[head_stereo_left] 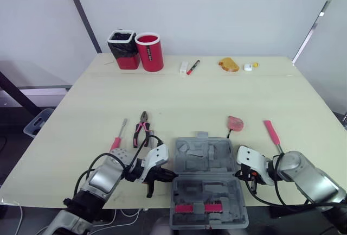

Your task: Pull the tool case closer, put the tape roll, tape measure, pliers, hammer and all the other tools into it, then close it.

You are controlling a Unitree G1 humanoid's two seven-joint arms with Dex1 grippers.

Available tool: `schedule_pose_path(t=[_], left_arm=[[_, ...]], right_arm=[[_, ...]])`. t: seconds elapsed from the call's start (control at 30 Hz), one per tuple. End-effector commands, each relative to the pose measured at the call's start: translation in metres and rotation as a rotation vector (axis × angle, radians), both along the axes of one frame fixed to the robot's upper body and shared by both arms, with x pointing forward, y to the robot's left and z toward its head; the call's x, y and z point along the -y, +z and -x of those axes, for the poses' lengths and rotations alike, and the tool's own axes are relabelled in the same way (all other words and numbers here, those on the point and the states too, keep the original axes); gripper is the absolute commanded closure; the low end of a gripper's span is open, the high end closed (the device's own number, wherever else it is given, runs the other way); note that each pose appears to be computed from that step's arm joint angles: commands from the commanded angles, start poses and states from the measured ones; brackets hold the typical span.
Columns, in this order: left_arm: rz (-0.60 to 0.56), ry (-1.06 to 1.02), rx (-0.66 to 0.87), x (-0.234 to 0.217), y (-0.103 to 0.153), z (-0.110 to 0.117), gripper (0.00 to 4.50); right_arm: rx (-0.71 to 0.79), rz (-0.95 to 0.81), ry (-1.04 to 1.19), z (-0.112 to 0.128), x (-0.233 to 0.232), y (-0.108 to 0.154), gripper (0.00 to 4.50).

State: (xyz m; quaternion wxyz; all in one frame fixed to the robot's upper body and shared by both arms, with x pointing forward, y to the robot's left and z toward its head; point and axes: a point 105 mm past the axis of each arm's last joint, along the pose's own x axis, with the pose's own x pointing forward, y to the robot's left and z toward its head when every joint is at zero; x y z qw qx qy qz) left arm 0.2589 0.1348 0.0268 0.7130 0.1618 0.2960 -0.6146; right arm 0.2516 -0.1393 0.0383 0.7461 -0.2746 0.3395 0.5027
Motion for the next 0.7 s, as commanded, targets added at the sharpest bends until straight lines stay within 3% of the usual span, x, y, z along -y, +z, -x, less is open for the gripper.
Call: schedule_pose_path(t=[0.03, 0.27, 0.47, 0.57, 0.67, 0.7], left_arm=[[-0.005, -0.014, 0.006, 0.002, -0.002, 0.002, 4.42], [0.019, 0.054, 0.044, -0.018, 0.005, 0.001, 4.42], [0.239, 0.214, 0.121, -0.04, 0.035, 0.004, 4.42], [0.296, 0.288, 0.155, -0.048, 0.045, 0.008, 4.42], [0.403, 0.384, 0.182, -0.07, 0.062, 0.015, 4.42], [0.431, 0.411, 0.172, -0.077, 0.066, 0.02, 4.2]], right_arm=[[0.05, -0.013, 0.001, -0.006, 0.001, 0.01, 4.5], [0.099, -0.031, -0.049, -0.011, 0.011, 0.019, 4.5], [0.232, -0.192, -0.098, -0.003, 0.028, 0.048, 4.5], [0.321, -0.313, -0.115, 0.002, 0.031, 0.061, 4.5], [0.3, -0.455, -0.156, 0.016, 0.042, 0.072, 4.5], [0.331, -0.451, -0.189, 0.016, 0.05, 0.075, 4.26]])
